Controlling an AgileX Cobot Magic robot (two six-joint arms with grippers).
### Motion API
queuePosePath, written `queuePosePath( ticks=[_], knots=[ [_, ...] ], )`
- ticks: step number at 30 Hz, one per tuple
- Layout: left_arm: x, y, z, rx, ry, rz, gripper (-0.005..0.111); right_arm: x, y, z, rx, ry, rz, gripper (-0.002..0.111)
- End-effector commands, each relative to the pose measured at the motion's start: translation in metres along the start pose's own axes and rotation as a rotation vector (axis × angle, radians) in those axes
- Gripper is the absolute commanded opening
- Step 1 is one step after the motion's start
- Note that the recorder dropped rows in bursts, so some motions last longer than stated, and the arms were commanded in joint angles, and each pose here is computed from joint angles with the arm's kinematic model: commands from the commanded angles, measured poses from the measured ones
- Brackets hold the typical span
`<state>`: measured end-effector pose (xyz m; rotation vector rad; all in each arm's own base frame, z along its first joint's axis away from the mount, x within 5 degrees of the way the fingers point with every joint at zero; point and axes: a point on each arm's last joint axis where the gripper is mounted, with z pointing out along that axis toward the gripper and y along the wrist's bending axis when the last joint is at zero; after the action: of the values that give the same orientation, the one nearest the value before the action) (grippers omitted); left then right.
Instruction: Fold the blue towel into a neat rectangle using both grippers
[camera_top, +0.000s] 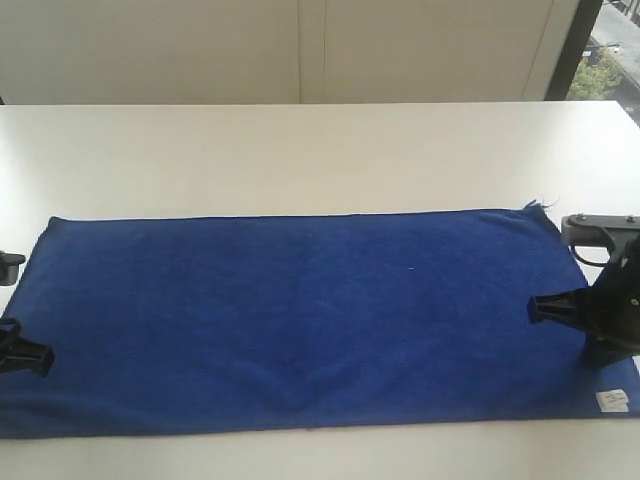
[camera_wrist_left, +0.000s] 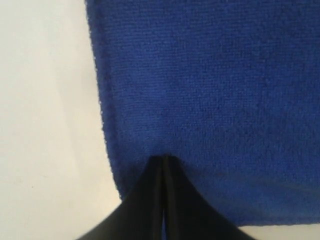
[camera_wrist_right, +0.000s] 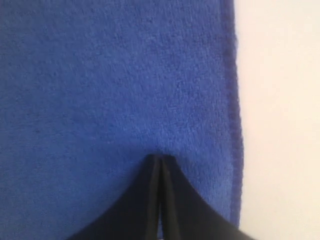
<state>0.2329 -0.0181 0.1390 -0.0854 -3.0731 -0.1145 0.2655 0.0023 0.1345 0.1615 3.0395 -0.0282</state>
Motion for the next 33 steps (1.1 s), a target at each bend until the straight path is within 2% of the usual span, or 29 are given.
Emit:
queuePosePath(
  ticks=[1,5,9,11,16,20,26,31,33],
  knots=[
    [-0.001,0.002,-0.010,-0.012,-0.024,0.019,0.000,-0.007,-0.002,-0.017,-0.009,-0.128,0.002,0.000],
    [0.005,0.005,-0.038,-0.016,-0.164,0.018,0.000,-0.006,-0.003,-0.047,-0.024,-0.250,0.005,0.000],
    [0.022,0.009,-0.084,-0.004,-0.391,-0.008,0.000,0.007,-0.005,-0.098,-0.043,-0.424,0.008,0.000],
    [0.030,0.010,-0.098,0.003,-0.464,-0.029,0.000,0.009,-0.006,-0.105,-0.045,-0.436,0.010,0.000],
    [0.029,0.012,-0.112,-0.005,-0.431,-0.037,0.000,-0.022,-0.003,-0.103,-0.019,-0.318,-0.037,0.000],
    [0.033,0.014,-0.147,0.000,-0.469,-0.022,0.000,-0.039,0.000,-0.105,-0.024,-0.289,-0.083,0.000],
    [0.064,0.002,-0.183,0.151,-0.534,0.118,0.000,-0.051,-0.010,-0.072,-0.012,-0.224,-0.044,0.000],
    [0.071,0.015,-0.189,0.130,-0.576,0.079,0.000,-0.056,-0.012,-0.049,-0.008,-0.174,-0.038,0.000],
    [0.067,0.019,-0.188,0.172,-0.563,0.060,0.000,-0.057,-0.012,-0.045,-0.008,-0.166,-0.038,0.000]
  ],
)
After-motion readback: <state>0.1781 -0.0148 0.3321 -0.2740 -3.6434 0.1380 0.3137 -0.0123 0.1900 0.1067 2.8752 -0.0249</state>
